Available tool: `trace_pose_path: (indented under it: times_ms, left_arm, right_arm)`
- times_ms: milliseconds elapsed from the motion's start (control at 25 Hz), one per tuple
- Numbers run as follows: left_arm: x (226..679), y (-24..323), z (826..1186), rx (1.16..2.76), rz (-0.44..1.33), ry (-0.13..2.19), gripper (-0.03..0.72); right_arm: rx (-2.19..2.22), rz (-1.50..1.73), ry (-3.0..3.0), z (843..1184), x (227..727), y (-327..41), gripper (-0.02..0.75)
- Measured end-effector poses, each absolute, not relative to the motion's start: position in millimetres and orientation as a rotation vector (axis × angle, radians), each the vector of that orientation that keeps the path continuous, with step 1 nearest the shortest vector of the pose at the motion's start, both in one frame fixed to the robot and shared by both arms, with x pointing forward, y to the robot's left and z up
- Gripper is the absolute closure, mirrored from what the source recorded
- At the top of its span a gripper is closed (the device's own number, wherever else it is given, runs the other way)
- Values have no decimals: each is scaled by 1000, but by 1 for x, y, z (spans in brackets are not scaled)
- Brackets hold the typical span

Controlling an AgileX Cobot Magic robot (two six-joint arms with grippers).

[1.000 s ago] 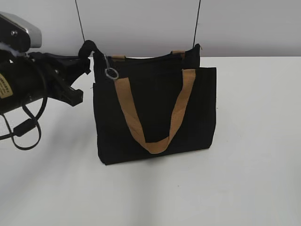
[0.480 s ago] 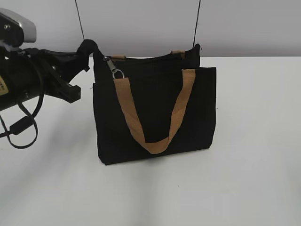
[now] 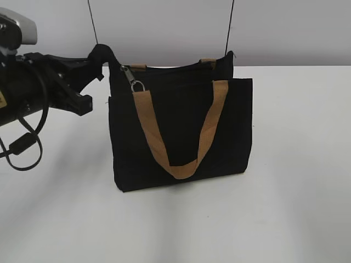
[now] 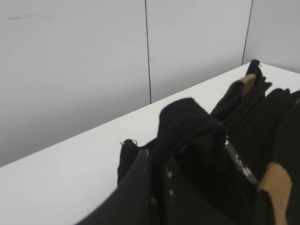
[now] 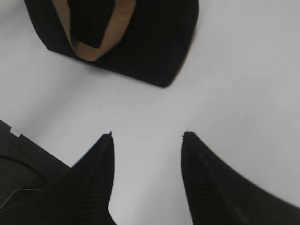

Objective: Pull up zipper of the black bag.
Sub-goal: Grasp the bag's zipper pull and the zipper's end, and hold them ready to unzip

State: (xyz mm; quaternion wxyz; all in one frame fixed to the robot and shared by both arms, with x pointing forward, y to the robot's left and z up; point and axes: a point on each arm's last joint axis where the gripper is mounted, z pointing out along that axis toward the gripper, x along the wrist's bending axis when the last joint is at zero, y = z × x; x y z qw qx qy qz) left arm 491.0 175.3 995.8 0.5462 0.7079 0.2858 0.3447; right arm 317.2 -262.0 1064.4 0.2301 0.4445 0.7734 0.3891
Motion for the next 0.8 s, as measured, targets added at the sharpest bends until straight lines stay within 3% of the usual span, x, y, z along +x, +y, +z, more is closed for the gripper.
trace_pose_path:
  times_ms: [400,800]
  left_arm:
    - [490,174,1002,1621,809,668,695]
    - [490,174,1002,1611,795,680,695]
  right_arm:
    - [992,1146,2379,1079,412,-218,372]
    - [699,1161,2557,1076,483,-127,372]
